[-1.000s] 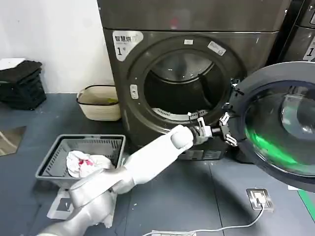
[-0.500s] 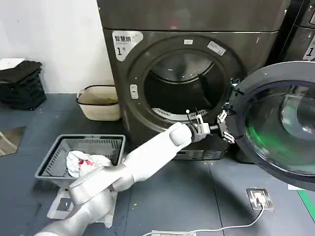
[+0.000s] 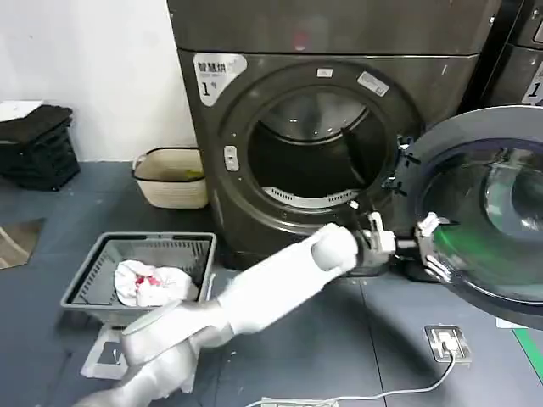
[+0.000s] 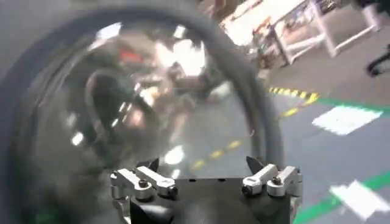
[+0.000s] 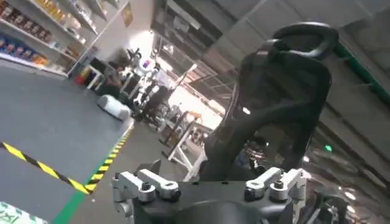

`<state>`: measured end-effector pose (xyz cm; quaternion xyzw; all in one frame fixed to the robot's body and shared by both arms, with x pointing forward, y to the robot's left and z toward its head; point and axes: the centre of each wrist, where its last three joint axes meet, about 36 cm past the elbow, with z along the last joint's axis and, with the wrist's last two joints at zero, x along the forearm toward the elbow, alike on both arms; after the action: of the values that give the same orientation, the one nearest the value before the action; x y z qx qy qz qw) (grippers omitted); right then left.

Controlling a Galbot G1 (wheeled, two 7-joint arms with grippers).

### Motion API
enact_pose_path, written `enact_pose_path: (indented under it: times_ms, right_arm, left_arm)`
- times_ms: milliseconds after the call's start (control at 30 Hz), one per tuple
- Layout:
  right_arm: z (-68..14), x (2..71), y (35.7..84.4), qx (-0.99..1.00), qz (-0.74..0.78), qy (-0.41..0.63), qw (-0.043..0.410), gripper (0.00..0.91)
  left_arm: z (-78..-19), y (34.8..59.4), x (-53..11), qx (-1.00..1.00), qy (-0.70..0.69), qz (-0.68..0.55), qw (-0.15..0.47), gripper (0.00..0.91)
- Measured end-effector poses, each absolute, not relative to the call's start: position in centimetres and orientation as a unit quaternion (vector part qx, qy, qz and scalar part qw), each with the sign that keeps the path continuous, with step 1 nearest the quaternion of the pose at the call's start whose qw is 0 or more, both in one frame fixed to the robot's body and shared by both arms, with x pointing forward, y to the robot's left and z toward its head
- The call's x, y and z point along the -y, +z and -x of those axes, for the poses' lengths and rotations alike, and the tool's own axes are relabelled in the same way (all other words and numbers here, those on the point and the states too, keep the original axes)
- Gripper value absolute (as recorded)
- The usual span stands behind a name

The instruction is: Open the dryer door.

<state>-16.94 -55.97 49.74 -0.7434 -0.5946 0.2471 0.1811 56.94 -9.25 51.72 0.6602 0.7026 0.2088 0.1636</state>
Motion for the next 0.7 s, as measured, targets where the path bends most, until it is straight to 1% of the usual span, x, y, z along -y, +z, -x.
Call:
enact_pose_path:
  times_ms: [100, 333, 567, 700]
  right_arm:
    - [16.8, 56.0, 49.7, 0.595, 0.743, 0.245, 0.183, 0.907]
    - [16.0, 55.9, 49.8, 0.602, 0.745, 0.227, 0.179, 0.907]
    - [15.0, 56.3, 49.5, 0.614, 0.737, 0.225, 0.173, 0.907]
    - [14.4, 56.6, 49.4, 0.621, 0.733, 0.224, 0.167, 0.907]
  left_arm:
    - [-56.6, 52.0, 5.7, -0.712, 0.215, -0.652, 0.145, 0.907]
    - [-54.5, 54.3, -1.2, -0.733, 0.221, -0.633, 0.114, 0.907]
    - [-53.0, 55.5, -7.8, -0.771, 0.217, -0.591, 0.096, 0.907]
    - [-52.4, 55.8, -12.0, -0.805, 0.207, -0.553, 0.066, 0.907]
